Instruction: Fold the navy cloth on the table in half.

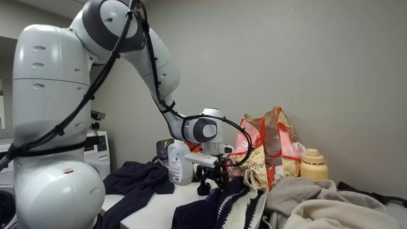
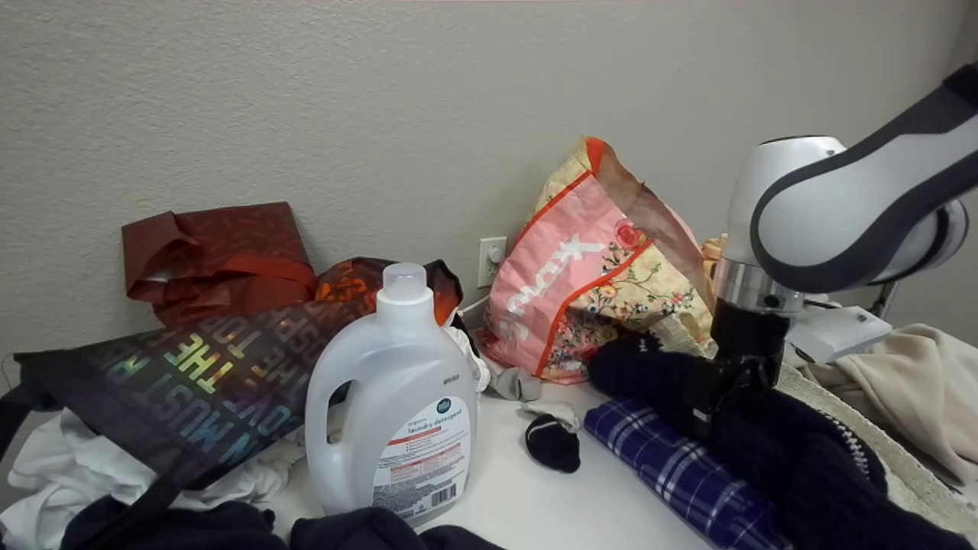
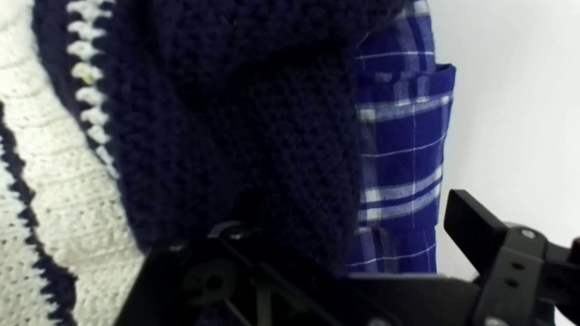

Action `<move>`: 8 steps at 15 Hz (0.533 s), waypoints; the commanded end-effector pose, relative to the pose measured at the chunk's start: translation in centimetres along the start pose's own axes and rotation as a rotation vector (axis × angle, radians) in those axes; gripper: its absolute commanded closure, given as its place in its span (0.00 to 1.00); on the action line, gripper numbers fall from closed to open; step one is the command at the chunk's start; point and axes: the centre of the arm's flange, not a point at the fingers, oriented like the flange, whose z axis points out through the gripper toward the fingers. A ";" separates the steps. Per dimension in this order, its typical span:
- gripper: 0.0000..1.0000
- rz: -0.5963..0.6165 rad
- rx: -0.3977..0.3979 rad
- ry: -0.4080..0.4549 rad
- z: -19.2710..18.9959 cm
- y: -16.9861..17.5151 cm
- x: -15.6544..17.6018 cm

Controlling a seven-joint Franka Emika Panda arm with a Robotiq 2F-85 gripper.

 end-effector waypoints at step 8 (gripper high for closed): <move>0.66 -0.034 -0.101 0.220 2.5 0.1 -1.6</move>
